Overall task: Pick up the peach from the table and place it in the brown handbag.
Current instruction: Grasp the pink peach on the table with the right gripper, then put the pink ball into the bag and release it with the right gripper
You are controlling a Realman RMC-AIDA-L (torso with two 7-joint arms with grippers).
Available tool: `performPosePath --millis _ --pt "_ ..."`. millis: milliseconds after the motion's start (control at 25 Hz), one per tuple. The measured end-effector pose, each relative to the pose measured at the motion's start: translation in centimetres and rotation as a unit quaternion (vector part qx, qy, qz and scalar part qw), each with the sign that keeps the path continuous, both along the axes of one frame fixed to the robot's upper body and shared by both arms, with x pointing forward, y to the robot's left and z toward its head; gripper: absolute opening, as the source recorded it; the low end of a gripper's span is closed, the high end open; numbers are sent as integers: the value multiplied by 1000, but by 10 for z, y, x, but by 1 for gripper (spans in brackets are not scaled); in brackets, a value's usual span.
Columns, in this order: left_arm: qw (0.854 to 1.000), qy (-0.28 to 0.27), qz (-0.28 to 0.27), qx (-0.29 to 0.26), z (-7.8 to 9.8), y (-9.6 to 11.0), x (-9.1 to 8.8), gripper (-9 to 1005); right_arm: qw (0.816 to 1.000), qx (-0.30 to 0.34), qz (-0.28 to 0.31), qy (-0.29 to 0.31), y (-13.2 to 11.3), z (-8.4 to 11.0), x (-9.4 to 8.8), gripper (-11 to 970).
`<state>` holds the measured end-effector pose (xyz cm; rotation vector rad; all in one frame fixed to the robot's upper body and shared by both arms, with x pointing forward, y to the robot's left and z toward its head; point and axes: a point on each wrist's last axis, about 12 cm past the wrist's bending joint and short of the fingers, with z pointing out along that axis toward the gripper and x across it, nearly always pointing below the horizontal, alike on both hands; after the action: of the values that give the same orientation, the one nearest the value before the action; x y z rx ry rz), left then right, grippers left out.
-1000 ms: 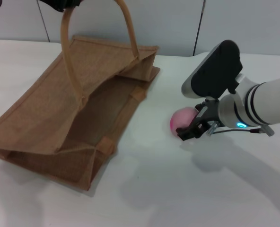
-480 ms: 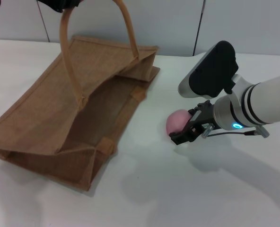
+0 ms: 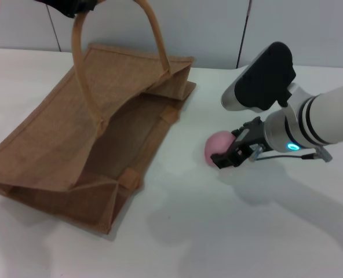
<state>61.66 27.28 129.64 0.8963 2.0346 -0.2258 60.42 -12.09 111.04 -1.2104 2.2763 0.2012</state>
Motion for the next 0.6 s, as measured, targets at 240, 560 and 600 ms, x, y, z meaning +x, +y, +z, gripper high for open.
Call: performPosePath --millis 240,560,600 --pt "1000 -7 0 2 2 -1 1 90 1000 6 9 -19 9 10 7 731" --pt "1000 -3 -20 11 2 -13 1 90 997 38 23 -62 26 39 15 667" --pt "1000 -3 -24 13 2 -16 1 90 997 43 25 -66 28 42 15 659"
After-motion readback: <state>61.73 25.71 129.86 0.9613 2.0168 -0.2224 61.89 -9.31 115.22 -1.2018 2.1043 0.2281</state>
